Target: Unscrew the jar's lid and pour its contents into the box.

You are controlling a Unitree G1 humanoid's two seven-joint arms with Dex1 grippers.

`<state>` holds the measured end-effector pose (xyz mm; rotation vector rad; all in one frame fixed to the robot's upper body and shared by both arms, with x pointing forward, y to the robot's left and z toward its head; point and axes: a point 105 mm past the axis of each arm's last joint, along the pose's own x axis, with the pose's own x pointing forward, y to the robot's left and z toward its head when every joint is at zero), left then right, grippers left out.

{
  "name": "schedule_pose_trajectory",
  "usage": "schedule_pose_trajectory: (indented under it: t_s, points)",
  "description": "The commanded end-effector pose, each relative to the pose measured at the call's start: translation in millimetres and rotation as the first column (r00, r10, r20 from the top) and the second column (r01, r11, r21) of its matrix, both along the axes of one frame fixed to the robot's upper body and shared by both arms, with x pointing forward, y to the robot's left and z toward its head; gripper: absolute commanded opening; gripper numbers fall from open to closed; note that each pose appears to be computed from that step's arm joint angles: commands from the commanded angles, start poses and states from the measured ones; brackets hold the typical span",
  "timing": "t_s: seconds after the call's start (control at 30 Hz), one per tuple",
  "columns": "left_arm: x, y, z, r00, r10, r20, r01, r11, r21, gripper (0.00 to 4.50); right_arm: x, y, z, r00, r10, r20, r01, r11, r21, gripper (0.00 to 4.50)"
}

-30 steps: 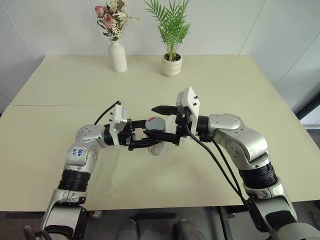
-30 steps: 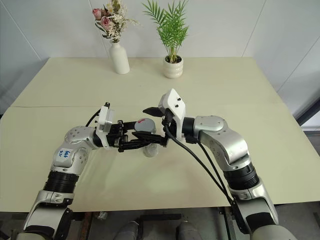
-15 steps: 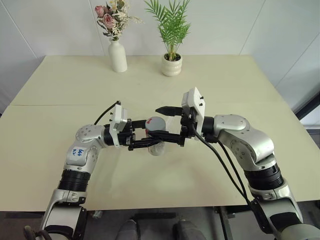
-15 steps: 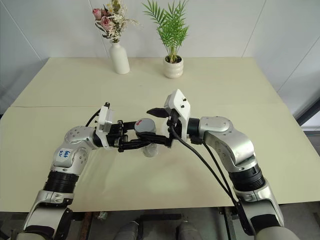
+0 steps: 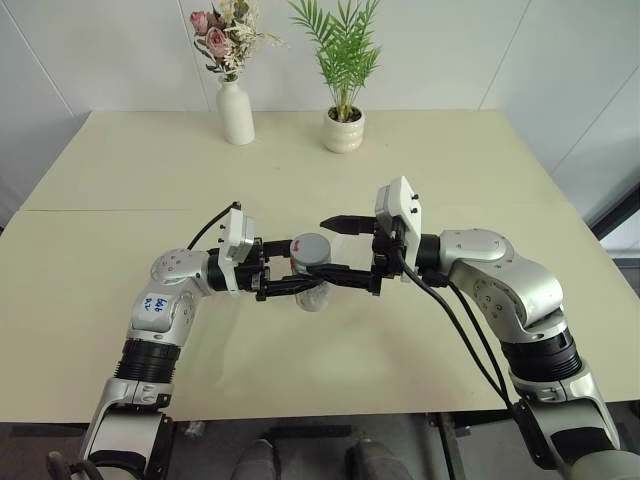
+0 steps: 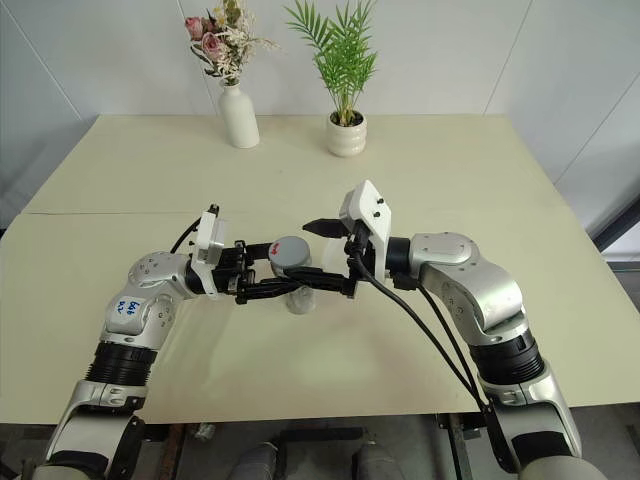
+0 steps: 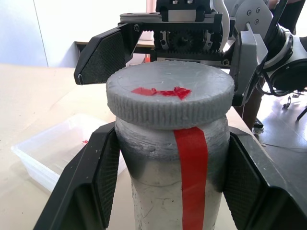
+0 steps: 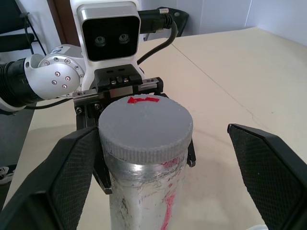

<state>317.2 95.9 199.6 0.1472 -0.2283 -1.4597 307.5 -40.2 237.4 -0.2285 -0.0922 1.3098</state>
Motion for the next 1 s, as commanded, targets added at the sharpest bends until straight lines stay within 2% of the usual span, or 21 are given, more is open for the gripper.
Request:
schedule_pose_trajectory:
  t_s: [0.03, 0.67, 1.0]
  points:
    - [-7, 1, 10, 0.998, -0.026, 0.05, 0.027, 1.0, -0.006, 2.59, 0, -6, 11, 1.0, -0.014, 0.026, 0.014, 1.0, 0.021, 4.46]
    - [-6, 2, 11, 0.998, -0.023, 0.051, 0.023, 1.0, -0.006, 2.59, 0, -20, 14, 1.0, -0.014, 0.02, 0.014, 1.0, -0.001, 4.46]
    - [-6, 3, 11, 0.998, -0.022, 0.05, 0.022, 1.0, -0.005, 2.59, -9, -18, 15, 0.999, 0.044, -0.002, -0.044, 0.999, 0.008, 4.46]
